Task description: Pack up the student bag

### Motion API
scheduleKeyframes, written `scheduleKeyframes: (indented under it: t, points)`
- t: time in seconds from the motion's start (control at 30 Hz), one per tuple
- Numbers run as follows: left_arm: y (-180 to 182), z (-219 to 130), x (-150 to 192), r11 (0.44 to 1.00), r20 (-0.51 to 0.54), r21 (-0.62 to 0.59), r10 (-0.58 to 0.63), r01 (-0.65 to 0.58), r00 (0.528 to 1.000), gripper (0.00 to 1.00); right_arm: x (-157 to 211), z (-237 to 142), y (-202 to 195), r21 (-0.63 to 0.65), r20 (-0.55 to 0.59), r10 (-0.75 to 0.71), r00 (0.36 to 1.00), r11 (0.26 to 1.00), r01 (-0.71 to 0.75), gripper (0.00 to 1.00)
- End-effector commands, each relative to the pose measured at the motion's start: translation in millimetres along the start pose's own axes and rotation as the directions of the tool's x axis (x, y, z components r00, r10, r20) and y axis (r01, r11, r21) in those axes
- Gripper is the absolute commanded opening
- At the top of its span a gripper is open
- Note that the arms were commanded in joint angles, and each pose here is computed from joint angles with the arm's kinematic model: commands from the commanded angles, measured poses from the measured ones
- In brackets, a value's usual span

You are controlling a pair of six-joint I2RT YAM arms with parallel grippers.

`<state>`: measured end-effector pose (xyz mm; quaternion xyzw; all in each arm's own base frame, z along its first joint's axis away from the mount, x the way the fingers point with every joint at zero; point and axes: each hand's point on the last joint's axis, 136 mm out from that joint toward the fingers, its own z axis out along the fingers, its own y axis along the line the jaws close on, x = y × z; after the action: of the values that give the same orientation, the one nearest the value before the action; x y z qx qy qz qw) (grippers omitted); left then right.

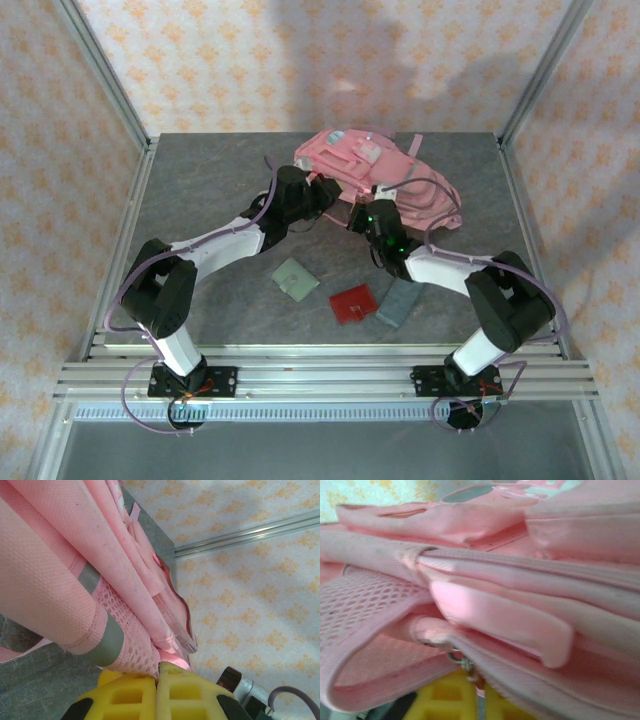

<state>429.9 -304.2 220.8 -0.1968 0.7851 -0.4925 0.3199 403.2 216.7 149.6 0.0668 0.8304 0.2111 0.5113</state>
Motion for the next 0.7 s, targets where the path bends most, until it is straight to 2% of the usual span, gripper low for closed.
scheduleKeyframes:
  t: [0.0,0.13,0.33,0.43,0.67]
  points:
    - [-45.7,-10.2,-21.9,0.991,0.068,0.129,0.031,-0.040,0.997,0.00,-12.3,-5.1,-16.8,0.097,0.035,-0.009,0.999,0.995,0.005,0.00]
    - [-18.1,-11.2,-28.5,0.997,0.094,0.043,0.064,-0.068,0.994,0.00,0.1,-28.3,-28.3,0.110,-0.016,0.004,1.000,0.994,-0.002,0.00]
    - [20.8,-16.2,-36.4,0.990,0.121,-0.079,0.124,-0.115,0.985,0.00,43.8,-49.4,-53.2,0.152,-0.210,-0.003,0.978,0.988,0.036,0.00]
    - [35.9,-16.5,-35.8,0.984,0.114,-0.124,0.145,-0.131,0.983,0.00,59.5,-58.7,-70.5,0.194,-0.269,0.016,0.963,0.980,0.038,0.00]
    - [69.5,-19.3,-40.7,0.952,0.115,-0.243,0.217,-0.184,0.969,0.00,70.9,-79.7,-117.6,0.322,-0.304,0.078,0.950,0.946,0.026,0.00]
